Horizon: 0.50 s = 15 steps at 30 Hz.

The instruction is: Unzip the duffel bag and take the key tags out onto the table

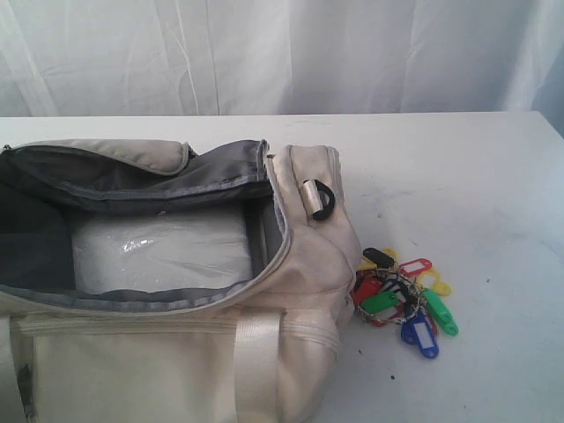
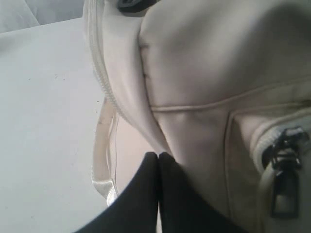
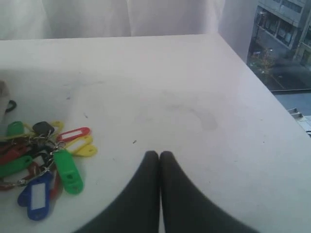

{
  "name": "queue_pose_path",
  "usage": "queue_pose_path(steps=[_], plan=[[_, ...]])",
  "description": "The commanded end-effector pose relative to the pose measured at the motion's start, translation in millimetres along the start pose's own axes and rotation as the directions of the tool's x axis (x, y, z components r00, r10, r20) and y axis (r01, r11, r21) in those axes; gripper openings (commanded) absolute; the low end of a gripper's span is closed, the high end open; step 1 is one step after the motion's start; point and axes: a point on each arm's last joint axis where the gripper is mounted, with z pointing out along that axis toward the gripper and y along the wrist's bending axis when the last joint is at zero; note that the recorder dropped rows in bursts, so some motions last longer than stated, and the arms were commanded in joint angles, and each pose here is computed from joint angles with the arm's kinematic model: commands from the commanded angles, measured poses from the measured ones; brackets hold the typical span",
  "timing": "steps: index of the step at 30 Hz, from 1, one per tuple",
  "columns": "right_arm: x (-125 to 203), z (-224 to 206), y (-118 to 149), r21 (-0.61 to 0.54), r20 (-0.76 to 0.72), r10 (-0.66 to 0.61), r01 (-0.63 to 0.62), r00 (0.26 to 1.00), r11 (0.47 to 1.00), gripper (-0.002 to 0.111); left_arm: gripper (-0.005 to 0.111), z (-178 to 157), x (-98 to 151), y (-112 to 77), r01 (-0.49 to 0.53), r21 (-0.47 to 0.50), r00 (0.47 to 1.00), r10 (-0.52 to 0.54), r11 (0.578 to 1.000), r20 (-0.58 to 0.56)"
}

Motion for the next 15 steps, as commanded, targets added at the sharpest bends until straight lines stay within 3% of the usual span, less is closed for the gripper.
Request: queue_pose_path(steps=[1, 15], plan=[[1.2, 0.1, 2.4, -0.045, 0.004, -0.014, 0.014, 1.0, 0.999, 0.0, 0.0, 0.5, 1.5, -0.5, 0.012, 0.002, 1.0, -0.012, 1.0, 0.003], [1.2, 0.1, 2.5, -0.046, 0.004, -0.015, 0.015, 1.0, 0.999, 0.0, 0.0, 0.5, 1.5, -0.5, 0.012, 0.002, 1.0, -0.012, 1.0, 0.003]])
